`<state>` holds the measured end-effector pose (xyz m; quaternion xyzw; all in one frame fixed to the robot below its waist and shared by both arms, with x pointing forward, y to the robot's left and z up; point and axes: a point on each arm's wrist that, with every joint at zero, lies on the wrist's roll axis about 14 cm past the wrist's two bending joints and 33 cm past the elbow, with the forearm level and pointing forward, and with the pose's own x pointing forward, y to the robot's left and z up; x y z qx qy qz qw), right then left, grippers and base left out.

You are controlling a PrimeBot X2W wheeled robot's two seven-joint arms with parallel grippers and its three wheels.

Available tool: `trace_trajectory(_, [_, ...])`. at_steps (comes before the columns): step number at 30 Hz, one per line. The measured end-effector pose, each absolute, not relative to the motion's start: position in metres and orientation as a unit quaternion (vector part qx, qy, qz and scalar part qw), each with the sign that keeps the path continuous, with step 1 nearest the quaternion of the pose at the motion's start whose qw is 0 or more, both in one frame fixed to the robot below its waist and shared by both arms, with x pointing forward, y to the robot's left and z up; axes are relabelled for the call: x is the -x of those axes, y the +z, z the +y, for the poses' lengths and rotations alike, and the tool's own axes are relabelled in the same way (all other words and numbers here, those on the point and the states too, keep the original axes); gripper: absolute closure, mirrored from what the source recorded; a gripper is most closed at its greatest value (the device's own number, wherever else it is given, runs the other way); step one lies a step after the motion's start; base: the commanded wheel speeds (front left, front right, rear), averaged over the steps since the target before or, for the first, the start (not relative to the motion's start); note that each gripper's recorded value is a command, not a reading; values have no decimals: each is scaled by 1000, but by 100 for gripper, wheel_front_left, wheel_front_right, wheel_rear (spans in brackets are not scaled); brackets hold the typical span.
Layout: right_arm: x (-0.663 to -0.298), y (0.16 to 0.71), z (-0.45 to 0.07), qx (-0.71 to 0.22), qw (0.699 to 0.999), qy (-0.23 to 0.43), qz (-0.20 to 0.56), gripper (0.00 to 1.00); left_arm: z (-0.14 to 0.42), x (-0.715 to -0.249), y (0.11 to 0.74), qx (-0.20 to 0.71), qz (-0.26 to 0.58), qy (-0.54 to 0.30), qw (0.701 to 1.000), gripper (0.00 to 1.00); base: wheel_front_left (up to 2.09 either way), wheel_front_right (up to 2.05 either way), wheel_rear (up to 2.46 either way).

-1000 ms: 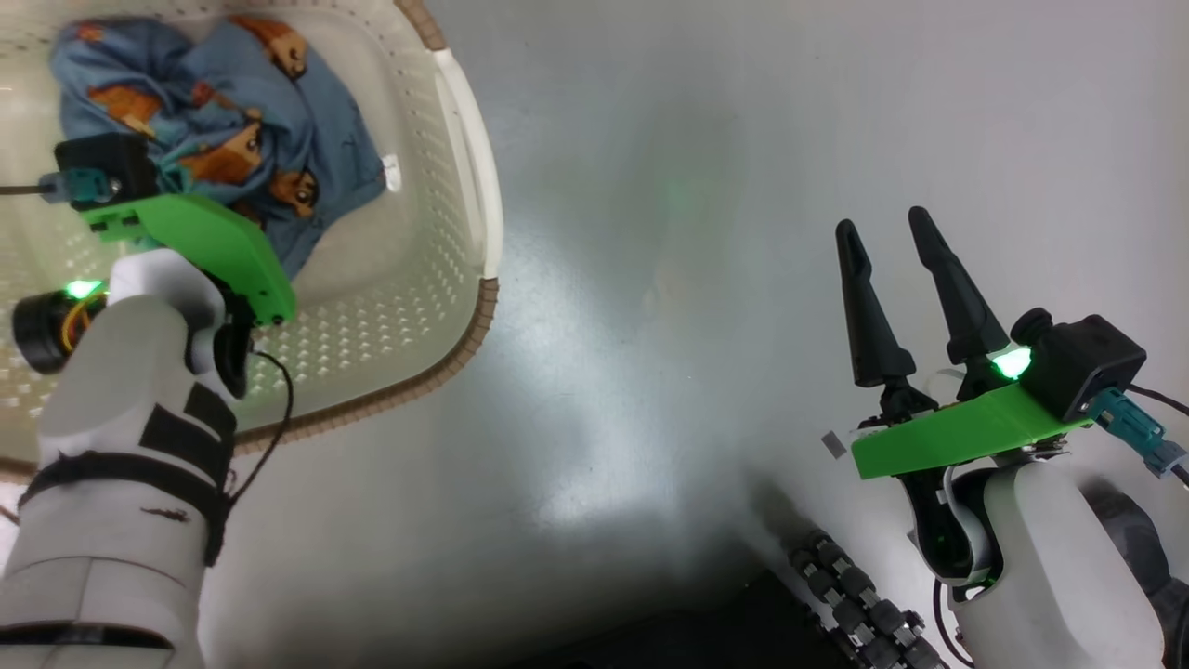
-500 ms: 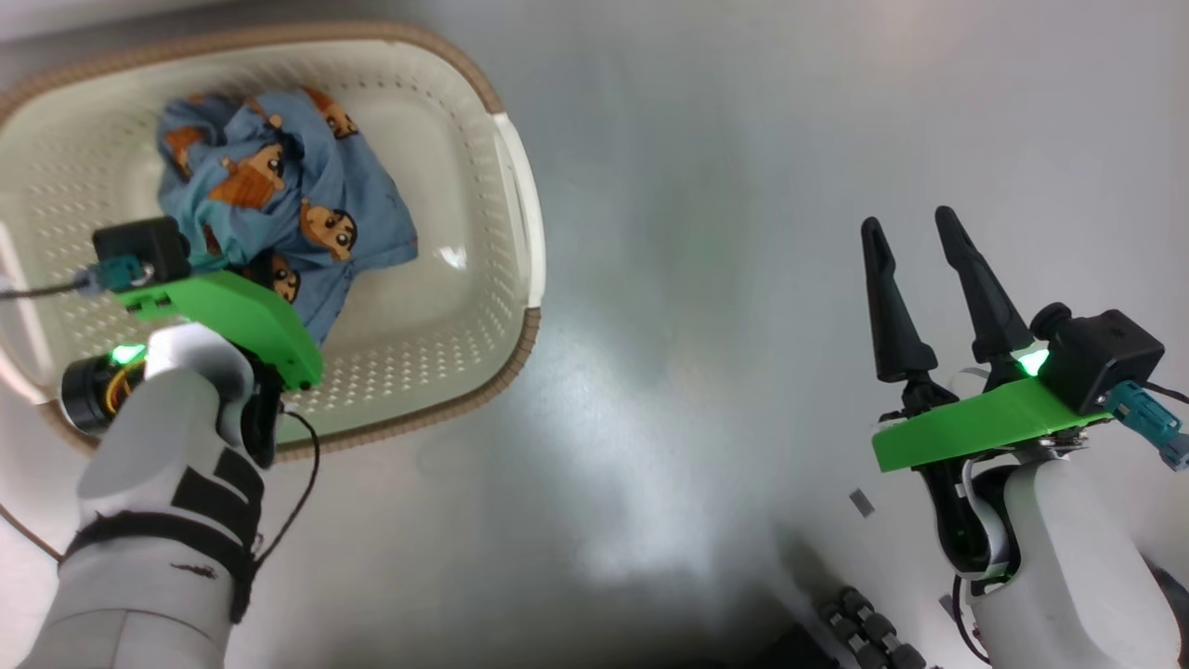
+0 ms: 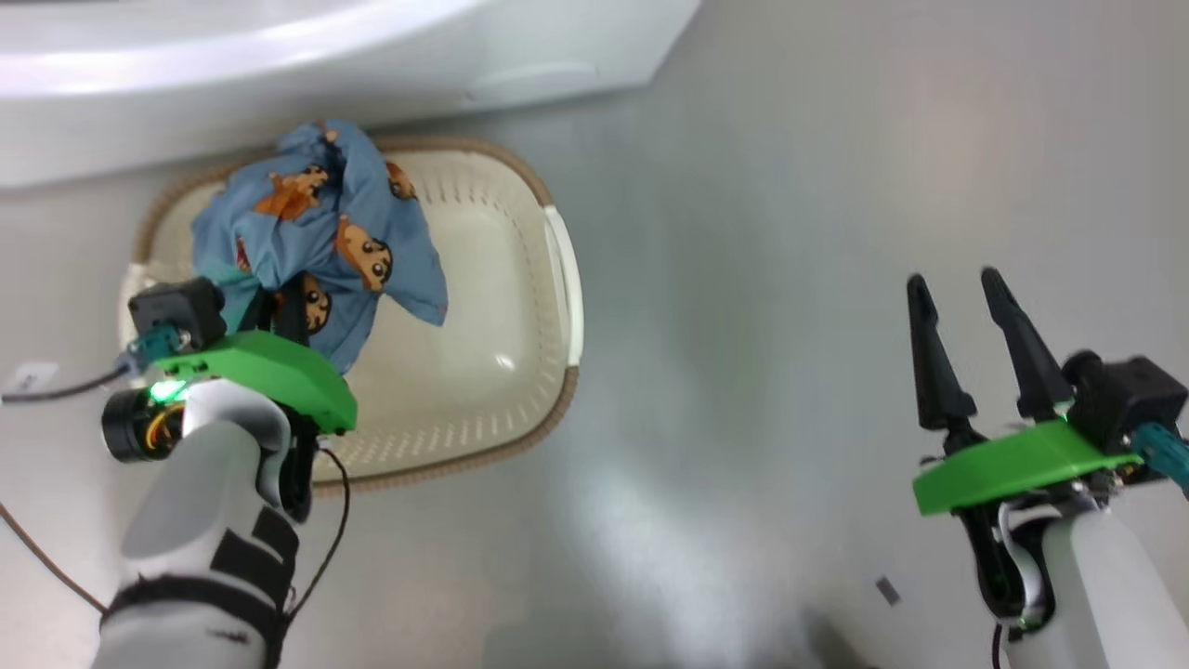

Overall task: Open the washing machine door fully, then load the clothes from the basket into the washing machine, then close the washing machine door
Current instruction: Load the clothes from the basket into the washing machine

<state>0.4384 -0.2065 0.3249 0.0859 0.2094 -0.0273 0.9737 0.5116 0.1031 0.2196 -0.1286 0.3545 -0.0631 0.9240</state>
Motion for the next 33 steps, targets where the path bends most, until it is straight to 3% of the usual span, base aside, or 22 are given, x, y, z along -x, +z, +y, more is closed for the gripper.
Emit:
trace_trajectory(5, [-425, 346, -209, -83, 976, -31, 201, 0, 110, -513, 271, 122, 278, -69, 950, 100, 0, 0, 0])
trace_trajectory(15, [-393, 391, -216, -66, 982, -36, 175, 0, 129, -473, 360, 104, 169, -60, 978, 100, 0, 0, 0])
trace_trajectory(33, [-338, 452, -204, -72, 990, -13, 123, 0, 162, -387, 444, 81, 99, -20, 992, 100, 0, 0, 0])
